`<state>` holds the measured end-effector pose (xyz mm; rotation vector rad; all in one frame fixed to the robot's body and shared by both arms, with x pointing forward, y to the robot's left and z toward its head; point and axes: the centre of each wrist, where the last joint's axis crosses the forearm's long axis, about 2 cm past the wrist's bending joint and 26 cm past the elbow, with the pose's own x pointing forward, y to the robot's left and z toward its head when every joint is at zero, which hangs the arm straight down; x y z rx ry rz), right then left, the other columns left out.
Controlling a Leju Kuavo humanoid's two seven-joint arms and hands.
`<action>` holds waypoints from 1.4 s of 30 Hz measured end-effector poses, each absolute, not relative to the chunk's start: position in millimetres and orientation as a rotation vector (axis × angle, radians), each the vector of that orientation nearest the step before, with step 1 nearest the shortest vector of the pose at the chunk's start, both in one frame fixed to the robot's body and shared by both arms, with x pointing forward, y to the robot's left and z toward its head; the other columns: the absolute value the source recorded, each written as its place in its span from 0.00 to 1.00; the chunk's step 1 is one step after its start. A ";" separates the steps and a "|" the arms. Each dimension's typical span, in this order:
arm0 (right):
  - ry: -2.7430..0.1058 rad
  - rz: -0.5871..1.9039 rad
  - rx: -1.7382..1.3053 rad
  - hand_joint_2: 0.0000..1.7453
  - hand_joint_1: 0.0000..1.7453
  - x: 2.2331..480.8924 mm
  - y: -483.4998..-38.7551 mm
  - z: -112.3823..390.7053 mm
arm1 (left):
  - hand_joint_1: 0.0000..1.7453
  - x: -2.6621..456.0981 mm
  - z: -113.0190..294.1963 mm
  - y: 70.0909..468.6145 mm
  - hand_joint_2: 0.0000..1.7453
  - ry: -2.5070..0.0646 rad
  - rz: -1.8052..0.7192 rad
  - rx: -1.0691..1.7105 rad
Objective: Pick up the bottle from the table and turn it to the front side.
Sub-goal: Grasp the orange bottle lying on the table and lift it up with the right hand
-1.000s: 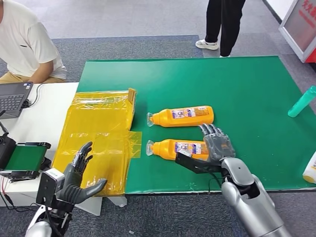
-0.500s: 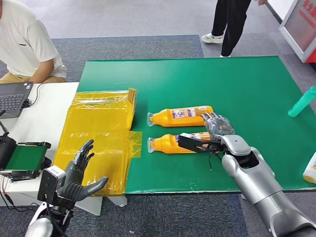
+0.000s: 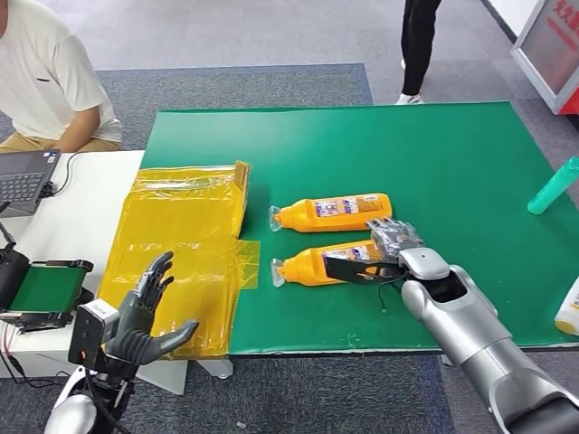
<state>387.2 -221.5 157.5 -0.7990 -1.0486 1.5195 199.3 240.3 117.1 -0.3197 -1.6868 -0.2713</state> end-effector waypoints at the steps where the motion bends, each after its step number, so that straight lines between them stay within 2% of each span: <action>1: -1.040 1.527 -0.792 1.00 0.00 387.0 -221.6 156.0 | 0.00 199.5 117.2 240.2 1.00 -1.687 -0.270 -0.321; 16: -0.990 1.571 -0.732 1.00 0.02 383.7 -218.2 139.7 | 0.00 204.4 119.7 240.0 1.00 -1.698 -0.279 -0.332; 20: -1.003 1.552 -0.737 1.00 1.00 383.0 -217.2 136.2 | 0.00 204.4 119.7 239.9 1.00 -1.698 -0.282 -0.335; 39: -1.158 1.366 -0.668 1.00 1.00 369.3 -226.4 116.1 | 0.00 203.3 118.8 237.4 1.00 -1.695 -0.287 -0.348; 42: -1.187 1.314 -0.591 0.25 1.00 366.0 -228.1 114.1 | 0.00 203.1 118.7 236.8 1.00 -1.696 -0.288 -0.350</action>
